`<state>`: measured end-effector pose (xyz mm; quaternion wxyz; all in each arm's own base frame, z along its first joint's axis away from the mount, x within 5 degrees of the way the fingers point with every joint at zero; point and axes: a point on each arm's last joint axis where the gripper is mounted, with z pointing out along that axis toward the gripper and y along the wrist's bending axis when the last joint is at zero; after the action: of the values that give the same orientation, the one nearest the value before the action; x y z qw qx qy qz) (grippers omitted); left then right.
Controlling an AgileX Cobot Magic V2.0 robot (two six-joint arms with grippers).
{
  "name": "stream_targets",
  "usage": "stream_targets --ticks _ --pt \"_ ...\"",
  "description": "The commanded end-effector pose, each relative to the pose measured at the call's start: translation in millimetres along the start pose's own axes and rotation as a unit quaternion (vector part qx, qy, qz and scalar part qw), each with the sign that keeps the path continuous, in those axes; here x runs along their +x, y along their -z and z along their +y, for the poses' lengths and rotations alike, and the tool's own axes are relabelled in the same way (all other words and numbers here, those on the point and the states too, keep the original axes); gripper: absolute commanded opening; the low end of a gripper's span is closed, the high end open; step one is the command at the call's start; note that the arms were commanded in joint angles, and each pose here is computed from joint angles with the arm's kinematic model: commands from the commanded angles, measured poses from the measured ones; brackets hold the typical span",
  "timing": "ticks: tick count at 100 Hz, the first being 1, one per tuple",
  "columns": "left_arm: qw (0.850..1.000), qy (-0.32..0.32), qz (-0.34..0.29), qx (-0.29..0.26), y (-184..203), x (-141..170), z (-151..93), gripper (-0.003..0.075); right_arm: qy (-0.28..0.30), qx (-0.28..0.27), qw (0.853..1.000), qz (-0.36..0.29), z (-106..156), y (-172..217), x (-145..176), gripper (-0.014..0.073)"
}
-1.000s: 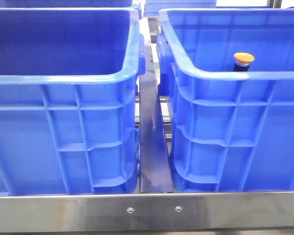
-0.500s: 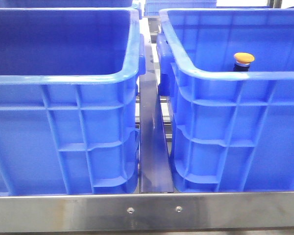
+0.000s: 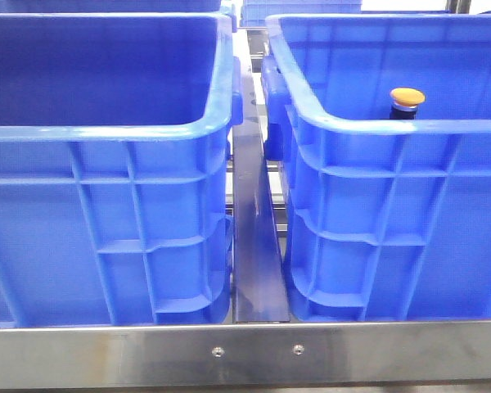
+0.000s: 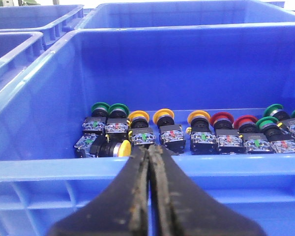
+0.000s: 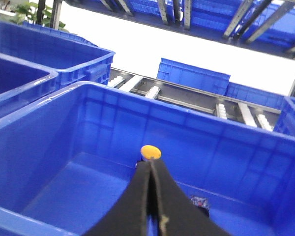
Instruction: Pick red and yellow buttons and place in box
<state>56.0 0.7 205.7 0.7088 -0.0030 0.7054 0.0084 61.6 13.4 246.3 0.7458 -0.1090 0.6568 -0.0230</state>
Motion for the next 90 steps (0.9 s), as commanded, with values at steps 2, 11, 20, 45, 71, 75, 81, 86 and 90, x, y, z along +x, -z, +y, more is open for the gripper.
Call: stream_targets --ticks 2,11,20,45,71,75,81,86,90 --pt "0.999 0.006 -0.045 -0.002 2 -2 0 -0.002 -0.011 -0.003 1.0 0.011 -1 -1 -7 -0.0104" --pt "0.999 0.006 -0.045 -0.002 2 -2 0 -0.002 -0.013 0.0 0.999 0.046 -2 0 -1 -0.0104" --pt "0.999 0.006 -0.045 -0.002 2 -2 0 -0.002 -0.027 0.023 0.997 0.067 -5 4 4 -0.0104" --pt "0.999 0.006 -0.045 -0.002 2 -2 0 -0.002 -0.079 0.082 0.993 0.012 -8 14 33 -0.0104" --pt "0.999 0.006 -0.045 -0.002 2 -2 0 -0.002 -0.07 0.085 0.994 -0.02 -7 13 36 -0.0104" --pt "0.999 0.006 -0.045 -0.002 2 -2 0 -0.002 -0.069 0.086 0.993 -0.041 -7 14 32 -0.0104" --pt "0.999 0.006 -0.045 -0.002 2 -2 0 -0.002 -0.067 0.087 0.992 -0.064 -8 14 28 -0.0104" --pt "0.999 0.006 -0.045 -0.002 2 -2 0 -0.002 -0.066 0.087 0.992 -0.066 -8 14 28 -0.0104" --pt "0.999 0.006 -0.045 -0.002 2 -2 0 -0.002 -0.067 0.087 0.992 -0.062 -8 14 28 -0.0104"
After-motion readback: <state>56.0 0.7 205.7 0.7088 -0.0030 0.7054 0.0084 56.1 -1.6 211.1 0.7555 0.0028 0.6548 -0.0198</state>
